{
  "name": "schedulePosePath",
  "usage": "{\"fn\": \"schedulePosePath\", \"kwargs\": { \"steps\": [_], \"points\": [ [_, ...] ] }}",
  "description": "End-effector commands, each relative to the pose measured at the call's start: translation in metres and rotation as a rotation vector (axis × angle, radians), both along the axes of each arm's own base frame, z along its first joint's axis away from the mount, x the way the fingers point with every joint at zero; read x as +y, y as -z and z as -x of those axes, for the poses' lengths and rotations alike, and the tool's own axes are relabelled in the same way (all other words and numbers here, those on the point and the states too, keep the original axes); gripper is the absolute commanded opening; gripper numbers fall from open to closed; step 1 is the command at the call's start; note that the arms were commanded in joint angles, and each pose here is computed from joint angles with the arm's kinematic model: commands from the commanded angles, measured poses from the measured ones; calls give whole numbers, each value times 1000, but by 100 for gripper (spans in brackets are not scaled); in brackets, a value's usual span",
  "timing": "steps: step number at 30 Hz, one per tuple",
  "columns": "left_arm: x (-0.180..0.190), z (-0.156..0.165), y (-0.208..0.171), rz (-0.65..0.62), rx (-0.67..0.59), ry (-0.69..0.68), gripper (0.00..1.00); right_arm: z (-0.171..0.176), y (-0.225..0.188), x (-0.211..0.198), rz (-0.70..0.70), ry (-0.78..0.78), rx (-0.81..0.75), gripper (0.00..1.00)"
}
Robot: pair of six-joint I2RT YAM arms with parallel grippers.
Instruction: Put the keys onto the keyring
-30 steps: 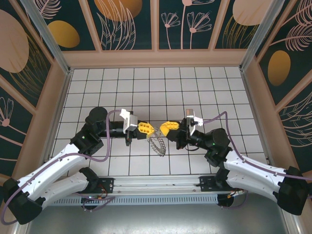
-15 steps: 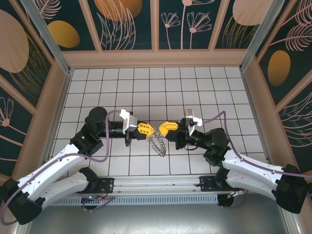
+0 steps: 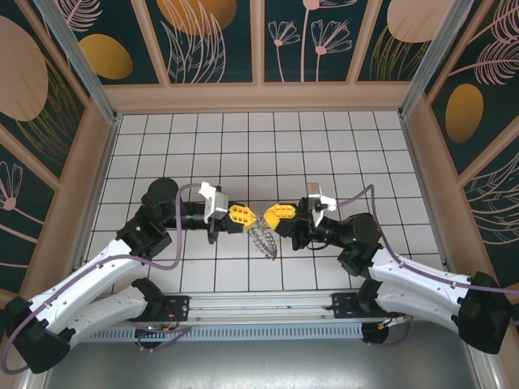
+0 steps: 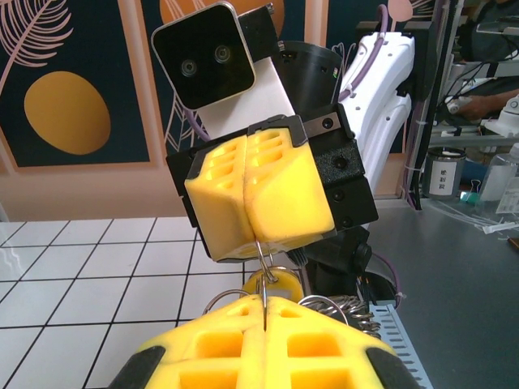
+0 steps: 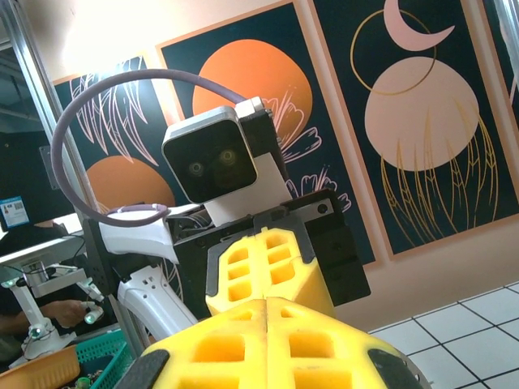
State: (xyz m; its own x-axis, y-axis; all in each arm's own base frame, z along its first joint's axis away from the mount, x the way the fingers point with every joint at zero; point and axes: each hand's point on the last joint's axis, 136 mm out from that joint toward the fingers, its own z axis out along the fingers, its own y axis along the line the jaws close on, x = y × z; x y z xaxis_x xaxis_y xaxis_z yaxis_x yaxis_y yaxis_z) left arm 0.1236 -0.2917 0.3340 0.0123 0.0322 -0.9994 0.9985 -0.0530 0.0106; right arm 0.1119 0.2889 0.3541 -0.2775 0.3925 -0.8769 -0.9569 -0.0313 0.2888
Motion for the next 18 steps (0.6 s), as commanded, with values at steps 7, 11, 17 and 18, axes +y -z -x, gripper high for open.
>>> {"fn": "schedulePosePath", "kwargs": {
  "steps": [7,11,17,18],
  "points": [
    [2,9,-17,40,-41,43,0,7,-7,-3,-38,-20,-30,0],
    [3,11,-19,44,-45,46,0,9,-9,-7,-43,-3,-46,0],
    [3,12,-19,43,-40,54,0,10,-8,-10,-40,12,-70,0],
    [3,12,-19,43,-37,54,0,11,-8,-9,-37,8,-72,0]
  ]
}}
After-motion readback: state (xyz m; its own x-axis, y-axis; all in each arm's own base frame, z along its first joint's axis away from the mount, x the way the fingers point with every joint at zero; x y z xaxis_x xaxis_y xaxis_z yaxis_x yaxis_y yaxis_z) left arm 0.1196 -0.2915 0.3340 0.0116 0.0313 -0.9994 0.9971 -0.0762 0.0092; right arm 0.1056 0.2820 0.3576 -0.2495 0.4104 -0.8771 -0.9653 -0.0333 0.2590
